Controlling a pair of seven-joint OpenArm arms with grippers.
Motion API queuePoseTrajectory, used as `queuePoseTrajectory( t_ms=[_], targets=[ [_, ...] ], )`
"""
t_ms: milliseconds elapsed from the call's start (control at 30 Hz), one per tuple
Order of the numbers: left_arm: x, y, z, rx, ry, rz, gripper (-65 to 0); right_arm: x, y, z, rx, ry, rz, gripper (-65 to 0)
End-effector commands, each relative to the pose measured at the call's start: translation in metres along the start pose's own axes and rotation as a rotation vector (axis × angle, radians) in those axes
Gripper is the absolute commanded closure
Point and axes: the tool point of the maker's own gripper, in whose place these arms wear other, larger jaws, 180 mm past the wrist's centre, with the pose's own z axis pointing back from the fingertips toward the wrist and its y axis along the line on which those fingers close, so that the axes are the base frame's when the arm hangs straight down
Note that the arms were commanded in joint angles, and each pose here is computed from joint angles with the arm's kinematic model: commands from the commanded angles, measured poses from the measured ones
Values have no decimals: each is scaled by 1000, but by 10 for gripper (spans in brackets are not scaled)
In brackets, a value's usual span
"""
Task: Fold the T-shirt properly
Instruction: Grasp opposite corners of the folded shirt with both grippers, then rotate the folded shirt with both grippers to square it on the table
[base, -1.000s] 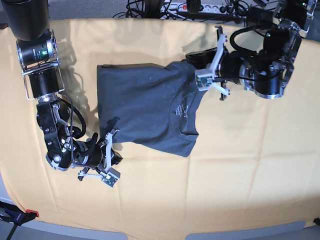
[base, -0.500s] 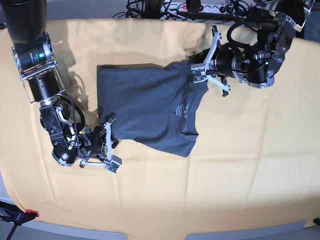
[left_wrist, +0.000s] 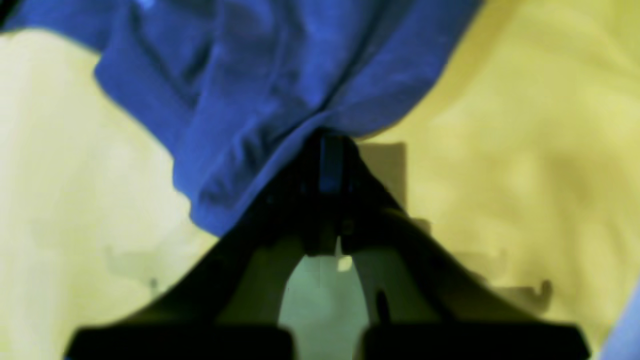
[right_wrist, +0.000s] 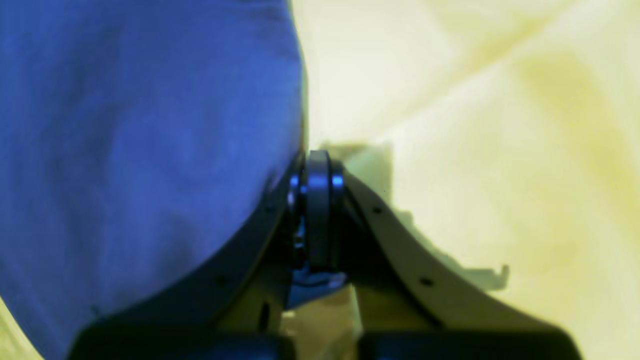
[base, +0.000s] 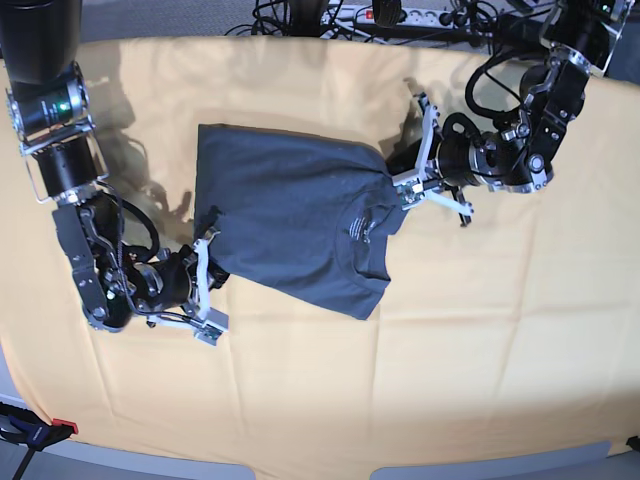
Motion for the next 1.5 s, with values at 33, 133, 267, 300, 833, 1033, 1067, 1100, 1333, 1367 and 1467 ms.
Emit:
queuePoseTrajectory(
  t_ms=[33, 133, 267, 300, 833, 1033, 1067, 1100, 1333, 1367, 1467],
  targets=[
    [8, 19, 5, 49, -40, 1, 0, 3, 3, 13, -6, -33, 28, 0],
    [18, 35, 0, 69, -118, 28, 0, -16, 22, 13, 14, -13, 53, 0],
    [26, 66, -12, 130, -157, 27, 0, -47, 47, 10, 39, 33, 53, 0],
    [29, 75, -14, 147, -171, 30, 0, -53, 53, 10, 39, 44, 45, 0],
    [116, 119, -46, 167, -377, 79, 0, -129, 62, 58, -324, 143, -205, 0],
    [123, 150, -25, 243, -299, 69, 0, -126, 37, 82, -439, -14, -294, 0],
    [123, 161, -16, 281, -283, 101, 0, -120, 33, 86, -442, -56, -285, 0],
    [121, 171, -5, 319, -275, 144, 0, -114, 33, 87, -426, -85, -269, 0],
    [128, 220, 98, 399, -491, 417, 0, -86, 69, 66, -251, -184, -199, 0],
    [127, 223, 106, 398, -515, 438, 0, -90, 70, 65, -253, -165, -201, 0],
    [116, 227, 121, 397, -554, 473, 0, -95, 78, 61, -221, -135, -183, 0]
  ],
)
